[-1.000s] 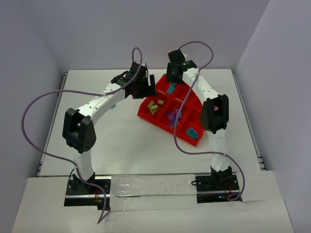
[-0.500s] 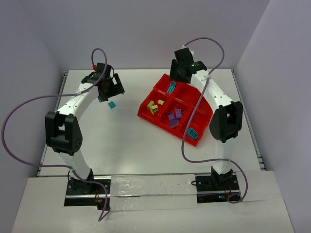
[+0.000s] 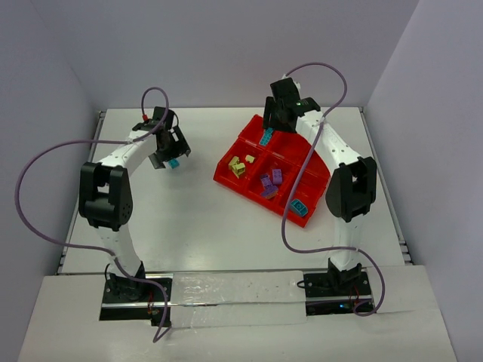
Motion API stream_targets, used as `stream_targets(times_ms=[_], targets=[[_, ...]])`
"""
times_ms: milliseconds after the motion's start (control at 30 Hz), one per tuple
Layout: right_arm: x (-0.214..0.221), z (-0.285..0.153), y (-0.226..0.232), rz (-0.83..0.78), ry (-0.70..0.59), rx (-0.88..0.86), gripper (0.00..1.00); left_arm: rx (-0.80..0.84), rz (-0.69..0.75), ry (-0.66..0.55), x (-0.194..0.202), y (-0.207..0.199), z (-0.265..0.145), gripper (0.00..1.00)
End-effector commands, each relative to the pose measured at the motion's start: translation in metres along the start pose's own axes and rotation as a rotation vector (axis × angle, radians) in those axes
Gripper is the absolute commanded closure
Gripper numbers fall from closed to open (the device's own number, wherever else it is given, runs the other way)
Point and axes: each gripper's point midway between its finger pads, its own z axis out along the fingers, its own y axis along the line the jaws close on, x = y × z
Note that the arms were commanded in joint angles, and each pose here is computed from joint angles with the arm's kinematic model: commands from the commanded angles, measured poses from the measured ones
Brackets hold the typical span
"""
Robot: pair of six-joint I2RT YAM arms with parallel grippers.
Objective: Sort the legos into containers by color
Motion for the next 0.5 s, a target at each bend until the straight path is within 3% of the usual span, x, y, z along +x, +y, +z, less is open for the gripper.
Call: stream_targets(times_ms=[0, 467], targets=[[-0.026, -0.031, -0.001, 0.025, -0.089, -0.029, 0.27, -0.069, -0.109, -0.043, -0.013, 0.015, 0.022, 0.08], [-0.023, -0.034, -0.001, 0.026, -0.083, -0.034, 0.27, -0.075, -0.139, -0.027, -0.015, 0.015, 0.067, 0.3]])
